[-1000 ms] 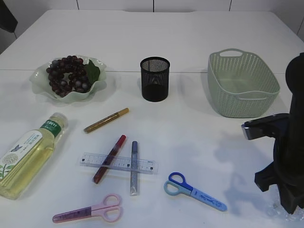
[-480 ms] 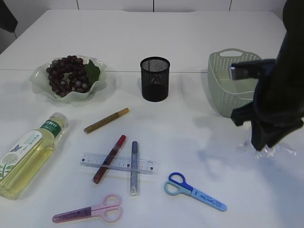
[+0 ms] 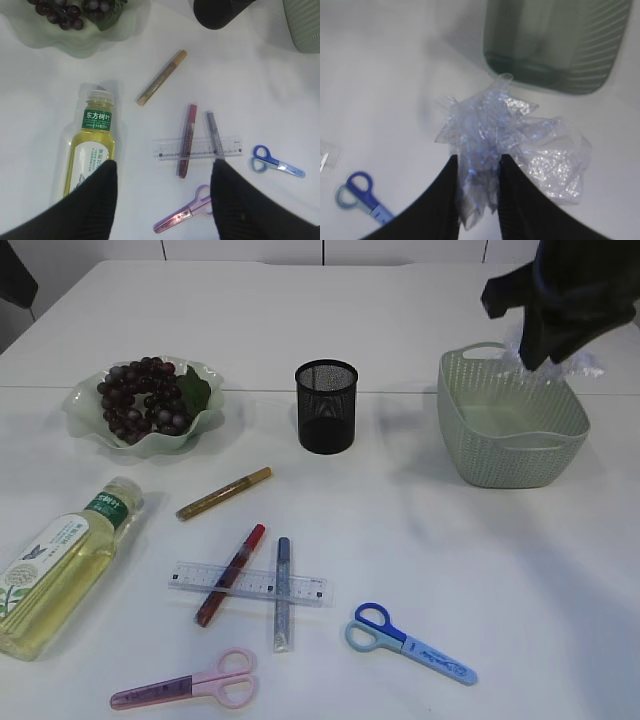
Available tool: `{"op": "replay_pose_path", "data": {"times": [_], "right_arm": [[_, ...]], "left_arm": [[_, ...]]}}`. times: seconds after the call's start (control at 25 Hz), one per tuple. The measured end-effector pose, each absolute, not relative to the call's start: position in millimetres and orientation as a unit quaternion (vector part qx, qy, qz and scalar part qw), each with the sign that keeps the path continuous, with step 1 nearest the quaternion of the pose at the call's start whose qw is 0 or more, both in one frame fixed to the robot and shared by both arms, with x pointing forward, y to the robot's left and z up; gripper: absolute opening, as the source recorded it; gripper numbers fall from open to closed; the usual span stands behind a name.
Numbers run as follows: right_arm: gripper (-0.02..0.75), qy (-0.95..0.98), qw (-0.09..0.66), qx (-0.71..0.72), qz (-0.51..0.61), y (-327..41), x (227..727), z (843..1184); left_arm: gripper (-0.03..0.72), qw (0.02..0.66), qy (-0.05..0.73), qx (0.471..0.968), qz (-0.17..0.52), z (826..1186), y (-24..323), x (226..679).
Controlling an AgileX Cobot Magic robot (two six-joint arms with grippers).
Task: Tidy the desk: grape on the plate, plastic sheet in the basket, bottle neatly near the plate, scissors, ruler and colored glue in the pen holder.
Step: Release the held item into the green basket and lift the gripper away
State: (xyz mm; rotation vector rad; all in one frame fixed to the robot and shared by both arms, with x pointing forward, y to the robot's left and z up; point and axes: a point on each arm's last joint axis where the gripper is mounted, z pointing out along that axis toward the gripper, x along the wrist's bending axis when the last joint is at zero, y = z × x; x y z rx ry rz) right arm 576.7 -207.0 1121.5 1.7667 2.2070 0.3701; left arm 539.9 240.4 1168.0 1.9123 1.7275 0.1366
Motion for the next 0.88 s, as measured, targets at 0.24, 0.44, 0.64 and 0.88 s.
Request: {"op": "replay_pose_path", "data": {"times": [0.24,0.44,0.64,0.88], "right_arm": [[0.195,0.749,0.216,0.616,0.112,-213,600,1137],[0.195,0.741,0.243,0.62,0.086,-213,634,1122],[0.195,0.729,0.234,0.64,0.066,-224,673,1090],[0.195,0.703,0.206,0.678,0.06,-253,703,1059]], "left_arm": [[0.435,0.277,0.643,0.712,0.05,1168,240,540],[0.435,0.277,0.643,0.712,0.05,1168,240,540],[0.435,0.277,0.643,0.712,0.05,1168,240,540],[0.435,0.277,0.643,0.712,0.05,1168,240,540]]}}
